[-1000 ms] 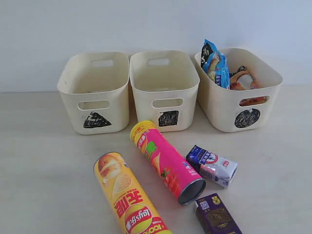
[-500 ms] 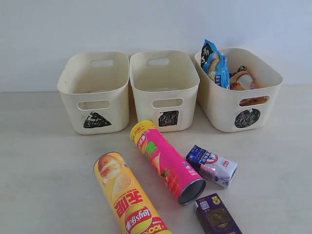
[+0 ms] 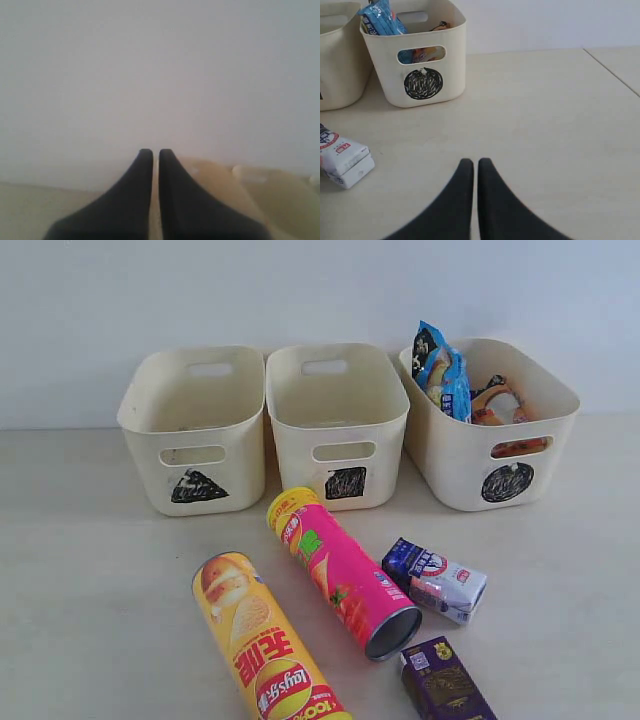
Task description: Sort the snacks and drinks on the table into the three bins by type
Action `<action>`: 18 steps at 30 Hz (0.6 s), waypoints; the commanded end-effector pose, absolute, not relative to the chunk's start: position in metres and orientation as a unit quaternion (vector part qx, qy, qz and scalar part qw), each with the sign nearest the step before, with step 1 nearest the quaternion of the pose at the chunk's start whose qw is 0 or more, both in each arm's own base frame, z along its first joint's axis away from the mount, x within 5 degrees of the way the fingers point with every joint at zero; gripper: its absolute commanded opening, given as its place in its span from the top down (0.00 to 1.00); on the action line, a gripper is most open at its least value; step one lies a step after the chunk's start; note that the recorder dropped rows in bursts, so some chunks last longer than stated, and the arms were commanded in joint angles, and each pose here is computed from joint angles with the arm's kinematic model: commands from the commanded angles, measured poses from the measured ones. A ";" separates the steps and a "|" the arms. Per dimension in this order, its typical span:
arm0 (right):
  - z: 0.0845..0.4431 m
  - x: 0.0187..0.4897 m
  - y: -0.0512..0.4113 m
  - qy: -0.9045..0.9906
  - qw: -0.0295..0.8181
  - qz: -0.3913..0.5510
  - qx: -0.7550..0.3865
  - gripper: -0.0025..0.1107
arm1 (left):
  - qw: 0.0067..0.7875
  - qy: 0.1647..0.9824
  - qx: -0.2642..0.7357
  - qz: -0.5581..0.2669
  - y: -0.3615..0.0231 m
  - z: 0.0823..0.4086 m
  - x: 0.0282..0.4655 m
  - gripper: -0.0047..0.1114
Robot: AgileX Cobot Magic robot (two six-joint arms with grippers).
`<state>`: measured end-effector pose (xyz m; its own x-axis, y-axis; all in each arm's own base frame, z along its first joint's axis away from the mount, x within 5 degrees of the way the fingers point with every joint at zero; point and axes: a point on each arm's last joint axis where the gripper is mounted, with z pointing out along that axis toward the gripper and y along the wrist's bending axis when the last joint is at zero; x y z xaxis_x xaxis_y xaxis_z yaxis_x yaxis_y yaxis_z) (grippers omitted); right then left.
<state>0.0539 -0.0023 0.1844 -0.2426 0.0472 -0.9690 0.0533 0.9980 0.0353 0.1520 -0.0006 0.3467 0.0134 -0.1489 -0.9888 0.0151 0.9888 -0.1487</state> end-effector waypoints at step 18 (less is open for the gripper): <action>0.183 0.054 -0.002 0.788 0.615 -0.005 0.032 0.98 | 0.368 0.920 0.129 -0.028 -0.029 0.329 0.221 0.93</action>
<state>0.0538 -0.0023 0.1842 -0.2448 0.0473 -0.9684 0.0533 0.9980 0.0353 0.2199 -0.0140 0.3300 -0.6519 0.1752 -0.7378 0.1624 0.9826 0.0898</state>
